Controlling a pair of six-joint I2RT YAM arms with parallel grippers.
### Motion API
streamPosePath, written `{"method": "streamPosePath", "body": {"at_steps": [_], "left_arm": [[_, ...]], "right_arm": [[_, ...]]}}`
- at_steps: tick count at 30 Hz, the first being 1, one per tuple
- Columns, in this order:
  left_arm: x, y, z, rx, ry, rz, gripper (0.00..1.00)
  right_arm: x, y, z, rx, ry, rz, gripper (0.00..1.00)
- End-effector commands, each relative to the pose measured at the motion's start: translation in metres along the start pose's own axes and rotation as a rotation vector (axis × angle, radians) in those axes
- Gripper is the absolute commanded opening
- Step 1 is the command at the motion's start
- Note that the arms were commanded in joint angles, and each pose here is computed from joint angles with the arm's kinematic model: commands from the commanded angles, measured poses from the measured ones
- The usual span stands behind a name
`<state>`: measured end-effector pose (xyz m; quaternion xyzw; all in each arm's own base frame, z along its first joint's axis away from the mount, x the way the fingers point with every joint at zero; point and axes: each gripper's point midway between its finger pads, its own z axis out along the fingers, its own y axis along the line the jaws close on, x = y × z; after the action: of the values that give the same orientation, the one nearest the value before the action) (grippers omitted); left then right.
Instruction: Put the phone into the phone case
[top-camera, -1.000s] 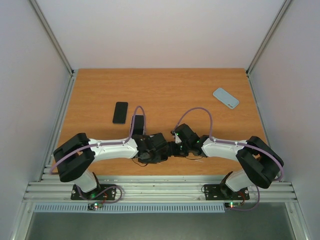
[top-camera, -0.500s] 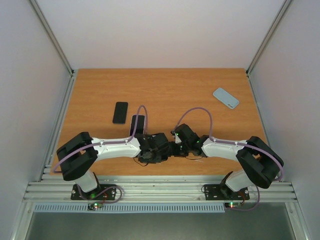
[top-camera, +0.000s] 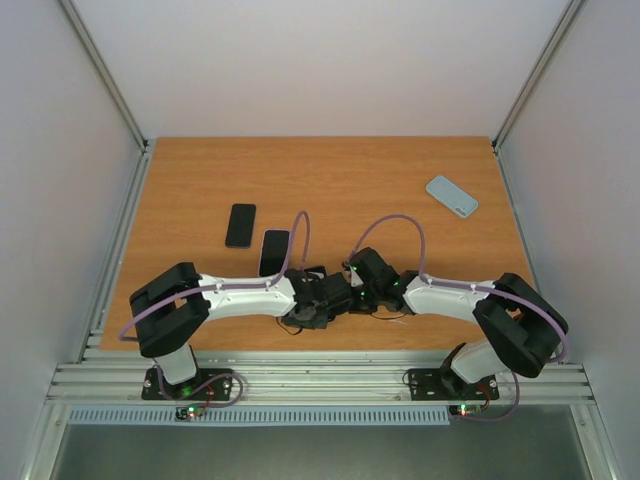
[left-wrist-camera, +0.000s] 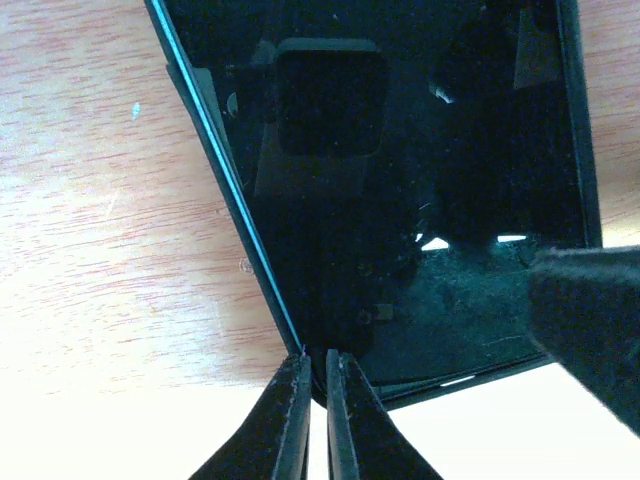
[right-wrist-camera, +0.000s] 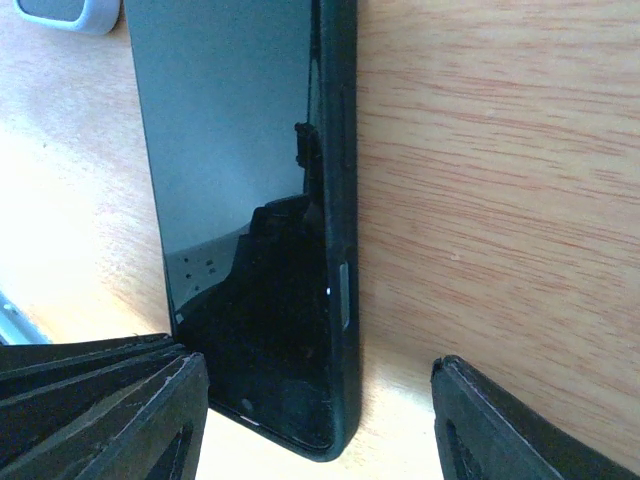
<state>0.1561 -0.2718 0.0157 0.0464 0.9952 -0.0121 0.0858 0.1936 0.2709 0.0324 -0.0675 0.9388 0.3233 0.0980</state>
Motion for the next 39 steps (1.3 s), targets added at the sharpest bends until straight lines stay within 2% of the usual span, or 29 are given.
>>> {"method": "streamPosePath", "body": {"at_steps": [1, 10, 13, 23, 27, 39], "left_arm": [[0.019, 0.036, 0.021, -0.135, 0.041, 0.017, 0.08], [-0.034, 0.017, -0.047, 0.047, -0.162, -0.026, 0.17], [-0.050, 0.018, -0.053, 0.143, -0.170, -0.070, 0.19], [-0.096, 0.027, -0.036, 0.265, -0.142, -0.141, 0.18], [-0.101, 0.022, -0.022, 0.303, -0.092, -0.147, 0.17], [-0.113, 0.022, -0.001, 0.295, -0.059, -0.157, 0.11]], "right_arm": [[0.005, -0.008, -0.005, 0.047, -0.006, -0.011, 0.63], [-0.005, 0.004, -0.013, 0.025, -0.038, -0.041, 0.63], [-0.011, 0.008, -0.016, 0.028, -0.048, -0.057, 0.64], [-0.048, 0.014, -0.017, 0.028, -0.082, -0.048, 0.64], [-0.056, 0.011, -0.009, 0.027, -0.069, -0.031, 0.63], [-0.063, 0.005, 0.008, 0.026, -0.037, -0.016, 0.59]]}}
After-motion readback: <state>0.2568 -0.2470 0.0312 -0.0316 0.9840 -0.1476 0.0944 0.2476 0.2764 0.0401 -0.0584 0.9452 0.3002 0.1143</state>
